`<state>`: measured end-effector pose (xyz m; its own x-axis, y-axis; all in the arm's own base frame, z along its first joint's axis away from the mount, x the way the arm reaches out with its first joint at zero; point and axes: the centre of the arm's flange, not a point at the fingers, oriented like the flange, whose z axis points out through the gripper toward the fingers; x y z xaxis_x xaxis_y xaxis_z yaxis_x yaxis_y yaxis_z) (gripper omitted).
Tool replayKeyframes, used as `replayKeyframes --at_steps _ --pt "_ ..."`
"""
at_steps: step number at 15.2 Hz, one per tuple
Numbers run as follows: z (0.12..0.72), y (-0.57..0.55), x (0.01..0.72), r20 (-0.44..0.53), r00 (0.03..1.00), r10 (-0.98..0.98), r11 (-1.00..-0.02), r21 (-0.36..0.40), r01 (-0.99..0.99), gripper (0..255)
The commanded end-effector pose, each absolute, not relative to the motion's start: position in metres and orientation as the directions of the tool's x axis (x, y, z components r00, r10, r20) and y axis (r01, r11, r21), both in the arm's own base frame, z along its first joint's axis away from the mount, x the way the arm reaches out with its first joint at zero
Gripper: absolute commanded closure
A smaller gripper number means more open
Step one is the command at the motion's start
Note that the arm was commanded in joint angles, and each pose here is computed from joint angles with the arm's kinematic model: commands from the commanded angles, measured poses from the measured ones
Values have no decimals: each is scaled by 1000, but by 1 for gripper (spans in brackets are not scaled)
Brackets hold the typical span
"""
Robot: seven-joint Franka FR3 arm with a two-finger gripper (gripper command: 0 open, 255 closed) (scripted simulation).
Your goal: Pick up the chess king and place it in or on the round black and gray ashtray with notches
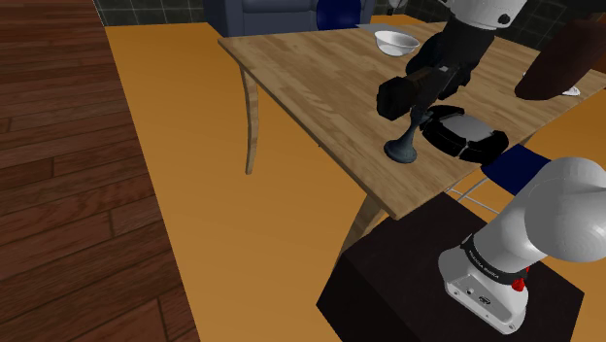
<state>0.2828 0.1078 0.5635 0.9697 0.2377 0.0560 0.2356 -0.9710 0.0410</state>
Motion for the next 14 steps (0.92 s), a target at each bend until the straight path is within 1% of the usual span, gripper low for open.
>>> replayKeyframes --at_steps 1,2,11,14 --pt "563 108 283 56 970 238 -971 41 236 0" --pt "563 108 283 56 970 238 -971 41 236 255" --pt "563 108 283 56 970 238 -971 41 236 255" --pt "579 108 283 56 970 238 -971 41 236 255"
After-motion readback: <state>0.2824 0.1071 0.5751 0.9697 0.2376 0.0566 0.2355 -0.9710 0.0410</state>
